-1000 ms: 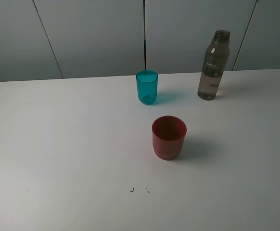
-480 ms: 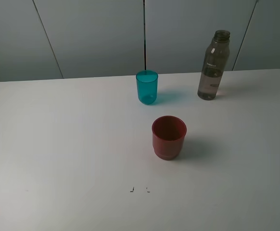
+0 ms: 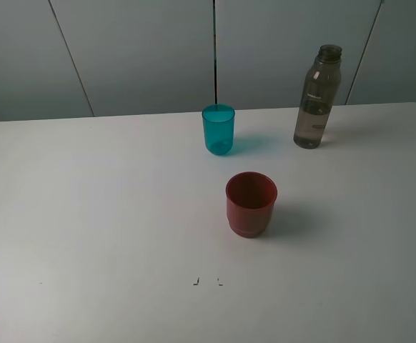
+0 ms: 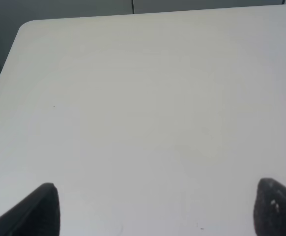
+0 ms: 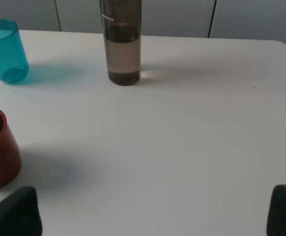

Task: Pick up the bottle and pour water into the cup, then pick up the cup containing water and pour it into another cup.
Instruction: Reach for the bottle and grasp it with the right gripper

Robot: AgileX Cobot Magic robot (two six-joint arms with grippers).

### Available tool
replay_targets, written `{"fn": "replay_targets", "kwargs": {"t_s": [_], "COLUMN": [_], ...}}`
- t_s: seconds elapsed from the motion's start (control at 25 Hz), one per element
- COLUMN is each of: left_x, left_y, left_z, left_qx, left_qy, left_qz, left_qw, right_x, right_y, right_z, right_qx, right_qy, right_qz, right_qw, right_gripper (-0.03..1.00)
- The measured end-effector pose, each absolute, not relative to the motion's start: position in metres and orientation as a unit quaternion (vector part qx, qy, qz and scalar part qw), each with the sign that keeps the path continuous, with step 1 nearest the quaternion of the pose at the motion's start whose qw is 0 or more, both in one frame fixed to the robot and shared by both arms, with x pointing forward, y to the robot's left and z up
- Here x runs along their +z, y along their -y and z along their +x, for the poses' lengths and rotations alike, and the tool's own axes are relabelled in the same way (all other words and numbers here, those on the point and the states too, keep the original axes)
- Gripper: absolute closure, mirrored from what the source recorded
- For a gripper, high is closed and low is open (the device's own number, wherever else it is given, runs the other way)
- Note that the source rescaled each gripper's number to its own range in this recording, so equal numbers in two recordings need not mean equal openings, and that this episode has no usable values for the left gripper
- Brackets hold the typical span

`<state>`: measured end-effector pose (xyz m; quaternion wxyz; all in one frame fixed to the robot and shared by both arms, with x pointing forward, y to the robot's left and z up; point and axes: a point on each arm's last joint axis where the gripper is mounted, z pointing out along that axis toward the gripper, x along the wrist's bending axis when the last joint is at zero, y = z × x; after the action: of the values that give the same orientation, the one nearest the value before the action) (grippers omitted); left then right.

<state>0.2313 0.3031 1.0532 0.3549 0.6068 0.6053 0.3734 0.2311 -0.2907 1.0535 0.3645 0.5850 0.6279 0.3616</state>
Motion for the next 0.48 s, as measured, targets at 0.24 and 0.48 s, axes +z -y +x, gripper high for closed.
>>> {"fn": "replay_targets", "kwargs": {"t_s": [0.24, 0.48], "left_x": [1.0532, 1.0532], "left_y": [-0.3031, -0.3031], "left_z": [0.2313, 0.2313], "left_qx": [0.373, 0.373], "left_qy": [-0.605, -0.605], "left_qz": [0.607, 0.607], "left_qw": [0.355, 0.355], "right_x": [1.0535, 1.0535], "right_y": [0.2907, 0.2907], "right_z": [0.2311, 0.2311], "right_qx": [0.362, 0.362], "right_qy": [-0.628, -0.628], "right_qz": [0.585, 0.585], "right_qw": [0.364, 0.364], "right_gripper": [-0.03, -0.03]}}
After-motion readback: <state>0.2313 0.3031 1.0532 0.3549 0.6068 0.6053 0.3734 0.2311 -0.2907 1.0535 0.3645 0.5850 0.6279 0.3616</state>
